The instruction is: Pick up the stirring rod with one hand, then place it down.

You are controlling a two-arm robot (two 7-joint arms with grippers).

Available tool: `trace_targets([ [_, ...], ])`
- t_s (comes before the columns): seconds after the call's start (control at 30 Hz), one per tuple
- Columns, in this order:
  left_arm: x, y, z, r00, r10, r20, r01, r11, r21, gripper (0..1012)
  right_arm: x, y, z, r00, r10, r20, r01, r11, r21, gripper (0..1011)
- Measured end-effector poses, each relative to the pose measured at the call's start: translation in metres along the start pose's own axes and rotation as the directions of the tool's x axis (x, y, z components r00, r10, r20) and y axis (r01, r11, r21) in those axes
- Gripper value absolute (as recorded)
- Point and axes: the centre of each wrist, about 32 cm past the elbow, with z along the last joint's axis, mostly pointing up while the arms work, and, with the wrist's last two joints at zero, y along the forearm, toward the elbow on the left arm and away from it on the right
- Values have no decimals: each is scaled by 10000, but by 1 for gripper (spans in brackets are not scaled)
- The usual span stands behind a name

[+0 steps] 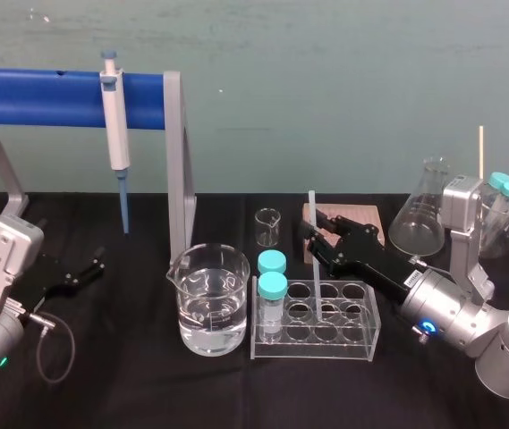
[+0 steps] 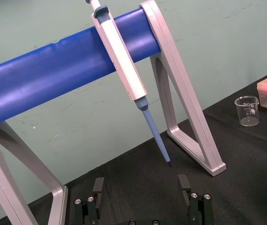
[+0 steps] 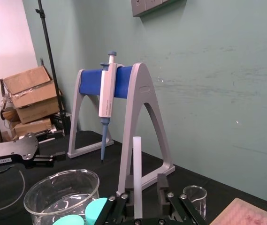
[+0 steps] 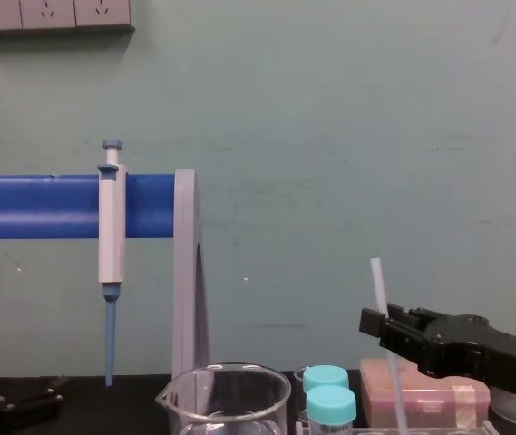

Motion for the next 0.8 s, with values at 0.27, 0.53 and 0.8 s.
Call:
trace_targets([
  [0.27,0,0,0,10000,0,-1,0,10000,-1,1000,1,1,3,10000,12,-2,-12,10000,-1,530],
  [0.53,0,0,0,10000,0,0,0,10000,-1,1000,2,1,4,10000,19,-1,-19,10000,1,788],
  [0.8,0,0,0,10000,0,-1,0,10000,0,1000,2,0,13,10000,28,19,-28,10000,2,998],
])
